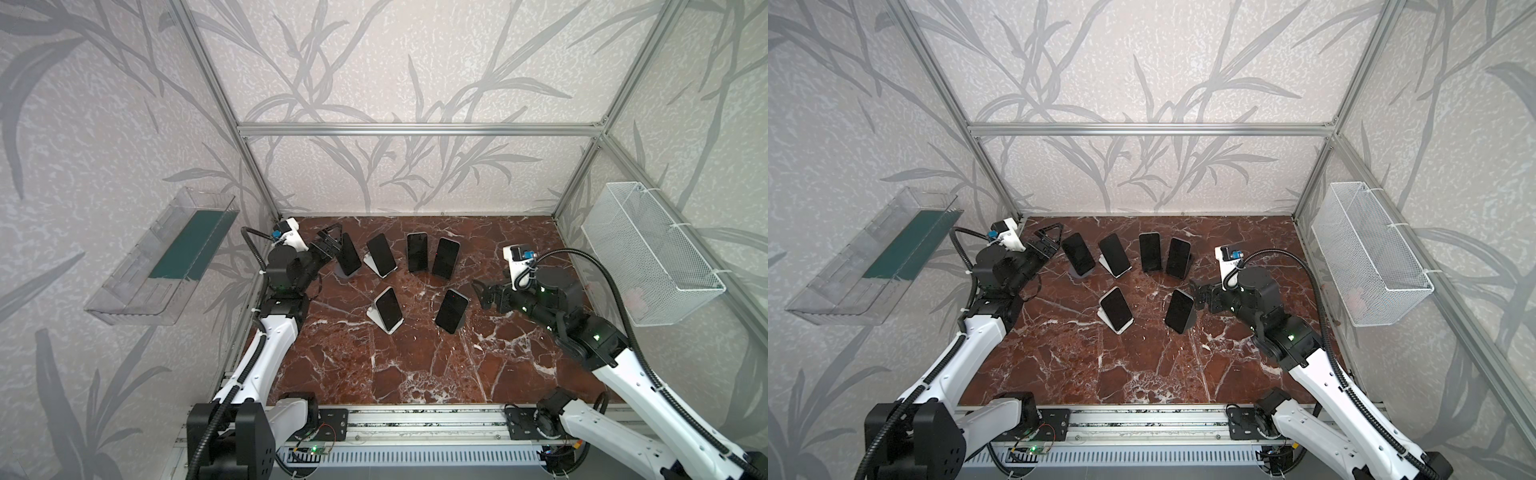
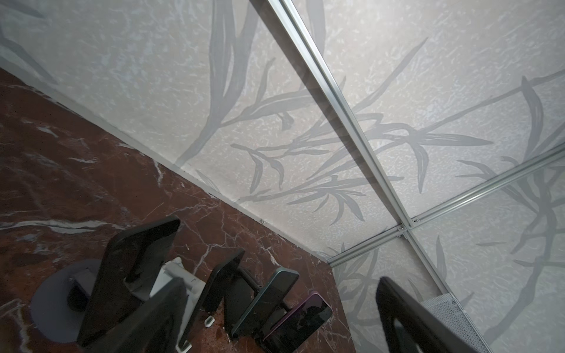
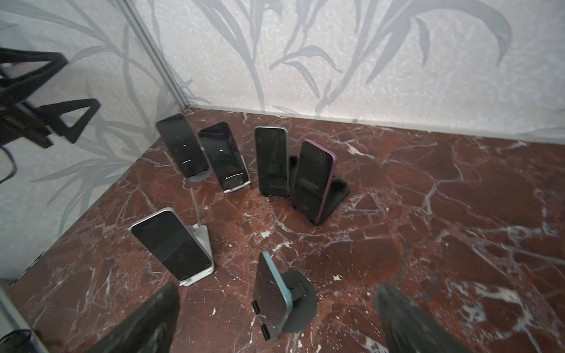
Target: Remove the phone from the phone stand
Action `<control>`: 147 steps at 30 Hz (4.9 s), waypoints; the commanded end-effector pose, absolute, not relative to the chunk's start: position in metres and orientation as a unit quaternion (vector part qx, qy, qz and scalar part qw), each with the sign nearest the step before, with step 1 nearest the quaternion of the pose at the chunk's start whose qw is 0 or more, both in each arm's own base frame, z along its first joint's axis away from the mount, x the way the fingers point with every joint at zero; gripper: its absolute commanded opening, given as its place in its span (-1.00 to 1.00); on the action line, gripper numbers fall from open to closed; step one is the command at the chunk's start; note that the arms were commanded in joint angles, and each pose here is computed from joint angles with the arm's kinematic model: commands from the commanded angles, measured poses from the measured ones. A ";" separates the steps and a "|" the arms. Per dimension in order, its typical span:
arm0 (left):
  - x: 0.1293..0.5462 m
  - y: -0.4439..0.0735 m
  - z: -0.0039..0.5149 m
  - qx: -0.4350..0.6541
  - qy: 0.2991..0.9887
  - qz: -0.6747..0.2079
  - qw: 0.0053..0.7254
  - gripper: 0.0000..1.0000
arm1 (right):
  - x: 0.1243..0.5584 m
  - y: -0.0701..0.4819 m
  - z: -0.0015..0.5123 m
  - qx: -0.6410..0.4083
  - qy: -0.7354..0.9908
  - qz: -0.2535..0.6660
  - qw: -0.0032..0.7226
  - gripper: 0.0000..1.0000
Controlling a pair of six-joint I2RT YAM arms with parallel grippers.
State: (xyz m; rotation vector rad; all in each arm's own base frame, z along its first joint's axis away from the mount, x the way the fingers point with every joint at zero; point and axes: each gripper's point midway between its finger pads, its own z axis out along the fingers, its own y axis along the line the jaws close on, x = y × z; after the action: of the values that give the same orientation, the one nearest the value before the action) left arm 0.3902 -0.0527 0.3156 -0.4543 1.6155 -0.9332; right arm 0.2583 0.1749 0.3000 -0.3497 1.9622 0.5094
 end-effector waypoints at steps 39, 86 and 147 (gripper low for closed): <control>0.408 -0.119 0.282 -0.185 0.744 -0.476 0.431 0.97 | 0.275 0.406 0.224 -0.354 0.763 0.259 0.474 0.98; 0.409 -0.134 0.287 -0.170 0.727 -0.519 0.415 0.94 | 0.305 0.425 0.158 -0.279 0.784 0.244 0.498 0.95; 0.406 -0.144 0.292 -0.156 0.728 -0.532 0.404 0.78 | 0.293 0.416 0.189 -0.299 0.766 0.267 0.503 0.17</control>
State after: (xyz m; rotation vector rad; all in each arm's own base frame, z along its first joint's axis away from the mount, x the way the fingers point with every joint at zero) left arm 0.4063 -0.1390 0.2762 -0.4321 1.8649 -1.3135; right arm 0.2932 0.4174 0.1480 -0.7527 1.9299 0.5988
